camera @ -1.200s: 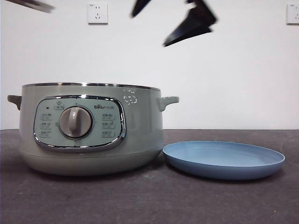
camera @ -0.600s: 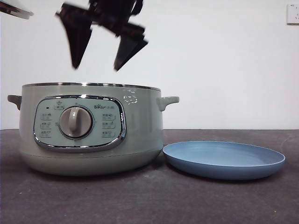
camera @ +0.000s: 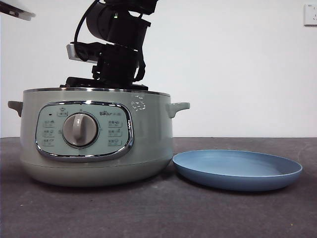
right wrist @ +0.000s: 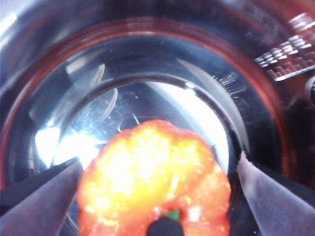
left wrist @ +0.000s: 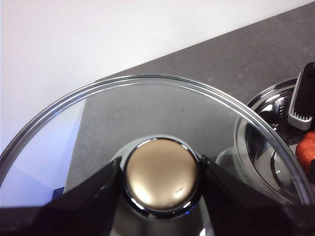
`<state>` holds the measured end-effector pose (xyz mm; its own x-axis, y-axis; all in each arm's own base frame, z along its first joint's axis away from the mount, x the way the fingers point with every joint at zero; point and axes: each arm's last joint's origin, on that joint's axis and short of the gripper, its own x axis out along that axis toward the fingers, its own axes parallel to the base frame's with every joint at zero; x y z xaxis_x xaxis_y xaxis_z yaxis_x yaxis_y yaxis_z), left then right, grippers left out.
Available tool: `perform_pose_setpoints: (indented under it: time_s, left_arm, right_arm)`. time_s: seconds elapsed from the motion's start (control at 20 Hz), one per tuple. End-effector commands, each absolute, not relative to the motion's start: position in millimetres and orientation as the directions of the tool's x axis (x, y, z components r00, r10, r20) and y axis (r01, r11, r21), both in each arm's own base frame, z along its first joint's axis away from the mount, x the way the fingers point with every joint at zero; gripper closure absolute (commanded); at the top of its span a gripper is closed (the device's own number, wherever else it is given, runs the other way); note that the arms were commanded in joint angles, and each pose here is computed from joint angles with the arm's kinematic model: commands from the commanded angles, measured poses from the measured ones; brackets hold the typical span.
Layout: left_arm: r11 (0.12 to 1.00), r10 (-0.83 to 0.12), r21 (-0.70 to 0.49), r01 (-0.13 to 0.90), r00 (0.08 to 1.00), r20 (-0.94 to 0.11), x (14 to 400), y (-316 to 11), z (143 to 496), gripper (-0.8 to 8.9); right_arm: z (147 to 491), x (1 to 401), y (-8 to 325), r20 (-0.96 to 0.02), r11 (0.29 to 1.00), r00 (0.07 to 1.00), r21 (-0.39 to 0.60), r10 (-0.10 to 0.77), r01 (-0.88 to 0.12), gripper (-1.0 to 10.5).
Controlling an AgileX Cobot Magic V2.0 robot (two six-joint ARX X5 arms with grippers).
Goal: Take the pumpkin out from the steamer,put the pumpkin in the blue plate,close the lid
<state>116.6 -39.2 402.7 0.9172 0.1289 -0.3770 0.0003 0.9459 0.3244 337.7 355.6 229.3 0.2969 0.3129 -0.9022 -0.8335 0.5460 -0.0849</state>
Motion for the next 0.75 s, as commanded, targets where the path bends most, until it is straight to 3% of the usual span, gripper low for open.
perform_pose_setpoints:
  time_s: [0.05, 0.1, 0.3, 0.55, 0.75]
  left_arm:
    - [0.95, 0.13, 0.311, -0.027, 0.939, -0.317, 113, -37, 413, 8.21]
    - [0.95, 0.13, 0.311, -0.027, 0.939, -0.317, 113, -37, 413, 8.21]
    - [0.95, 0.129, 0.311, -0.026, 0.939, -0.318, 113, -37, 413, 8.21]
    - [0.951, 0.124, 0.308, -0.022, 0.941, -0.315, 114, -38, 413, 8.21]
    - [0.954, 0.118, 0.3, -0.022, 0.946, -0.303, 115, -38, 415, 8.21]
  right_arm:
    - [226, 337, 358, -0.903, 0.553, 0.293, -0.077, 0.313, -0.829, 7.1]
    - [226, 337, 357, -0.908, 0.552, 0.286, -0.076, 0.306, -0.83, 9.5]
    - [239, 331, 354, -0.906, 0.559, 0.289, -0.072, 0.311, -0.826, 9.5]
    - [304, 307, 316, -0.917, 0.573, 0.277, -0.067, 0.287, -0.816, 9.5]
    - [351, 294, 262, -0.935, 0.698, 0.267, -0.03, 0.233, -0.715, 9.6]
